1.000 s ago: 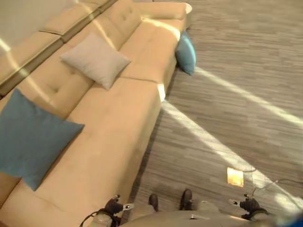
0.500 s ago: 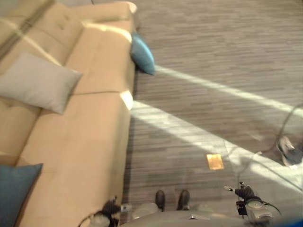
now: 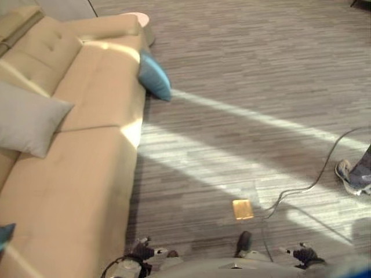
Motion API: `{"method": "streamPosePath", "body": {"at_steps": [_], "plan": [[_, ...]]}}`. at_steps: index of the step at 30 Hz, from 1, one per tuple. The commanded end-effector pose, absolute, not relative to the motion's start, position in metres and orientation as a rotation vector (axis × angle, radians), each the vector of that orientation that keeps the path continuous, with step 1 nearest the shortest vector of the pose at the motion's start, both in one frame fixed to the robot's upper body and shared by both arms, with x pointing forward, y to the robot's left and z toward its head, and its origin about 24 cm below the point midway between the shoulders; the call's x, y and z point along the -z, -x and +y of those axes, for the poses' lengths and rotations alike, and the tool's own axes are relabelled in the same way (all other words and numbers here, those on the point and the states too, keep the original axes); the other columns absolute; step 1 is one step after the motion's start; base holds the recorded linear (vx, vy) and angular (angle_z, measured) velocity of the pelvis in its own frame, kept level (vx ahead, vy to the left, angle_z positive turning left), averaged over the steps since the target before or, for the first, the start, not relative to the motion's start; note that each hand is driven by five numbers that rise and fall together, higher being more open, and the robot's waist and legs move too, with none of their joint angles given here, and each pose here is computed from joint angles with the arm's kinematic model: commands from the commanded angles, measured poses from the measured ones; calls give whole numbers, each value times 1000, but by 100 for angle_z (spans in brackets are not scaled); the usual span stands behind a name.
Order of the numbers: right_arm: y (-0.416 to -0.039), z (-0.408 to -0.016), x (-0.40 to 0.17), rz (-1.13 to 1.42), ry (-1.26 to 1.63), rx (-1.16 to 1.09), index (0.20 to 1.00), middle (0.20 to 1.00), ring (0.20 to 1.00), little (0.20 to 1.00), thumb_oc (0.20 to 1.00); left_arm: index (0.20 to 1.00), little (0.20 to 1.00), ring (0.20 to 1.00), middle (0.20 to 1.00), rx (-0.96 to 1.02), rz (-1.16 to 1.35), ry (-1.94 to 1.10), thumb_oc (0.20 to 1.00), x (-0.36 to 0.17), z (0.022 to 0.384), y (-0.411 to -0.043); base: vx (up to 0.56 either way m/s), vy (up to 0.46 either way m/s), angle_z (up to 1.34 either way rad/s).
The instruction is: Pick up all the scattered cushions and arrange them neatly on the sofa.
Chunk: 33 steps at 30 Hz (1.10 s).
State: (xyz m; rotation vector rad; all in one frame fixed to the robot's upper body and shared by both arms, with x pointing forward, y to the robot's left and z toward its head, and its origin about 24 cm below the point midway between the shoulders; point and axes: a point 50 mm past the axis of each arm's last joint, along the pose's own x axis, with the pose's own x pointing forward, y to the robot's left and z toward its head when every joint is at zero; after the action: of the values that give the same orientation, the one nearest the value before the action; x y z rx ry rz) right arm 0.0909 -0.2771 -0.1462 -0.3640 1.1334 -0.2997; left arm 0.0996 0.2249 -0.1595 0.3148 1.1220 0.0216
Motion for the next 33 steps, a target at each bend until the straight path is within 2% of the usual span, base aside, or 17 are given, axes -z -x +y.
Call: {"method": "streamPosePath", "body": {"at_steps": [1, 7, 11, 15, 19, 28, 33], "plan": [[-93, -283, 144, 1127, 370, 339, 1000, 1000, 1000, 1000, 1000, 1000, 1000, 1000, 1000, -47, 1082, -355, 1000, 153, 238, -113, 218, -150, 2], [-110, -277, 141, 1075, 380, 304, 1000, 1000, 1000, 1000, 1000, 1000, 1000, 1000, 1000, -77, 1090, -318, 1000, 153, 242, -107, 259, -107, -2], [-105, -272, 145, 1098, 377, 291, 1000, 1000, 1000, 1000, 1000, 1000, 1000, 1000, 1000, -98, 1130, -319, 1000, 154, 251, -97, 465, -43, -27], [-111, -265, 145, 1075, 349, 282, 1000, 1000, 1000, 1000, 1000, 1000, 1000, 1000, 1000, -87, 1088, -383, 1000, 146, 263, -112, 529, 100, -17], [-107, -269, 145, 1086, 341, 313, 1000, 1000, 1000, 1000, 1000, 1000, 1000, 1000, 1000, -64, 1096, -380, 1000, 149, 255, -112, 744, -133, 92], [-83, -269, 152, 1165, 309, 344, 1000, 1000, 1000, 1000, 1000, 1000, 1000, 1000, 1000, -22, 1179, -398, 1000, 157, 248, -93, 392, -213, 72], [-88, -265, 151, 1143, 303, 346, 1000, 1000, 1000, 1000, 1000, 1000, 1000, 1000, 1000, -35, 1131, -413, 1000, 152, 252, -109, 283, -312, 27]]}}
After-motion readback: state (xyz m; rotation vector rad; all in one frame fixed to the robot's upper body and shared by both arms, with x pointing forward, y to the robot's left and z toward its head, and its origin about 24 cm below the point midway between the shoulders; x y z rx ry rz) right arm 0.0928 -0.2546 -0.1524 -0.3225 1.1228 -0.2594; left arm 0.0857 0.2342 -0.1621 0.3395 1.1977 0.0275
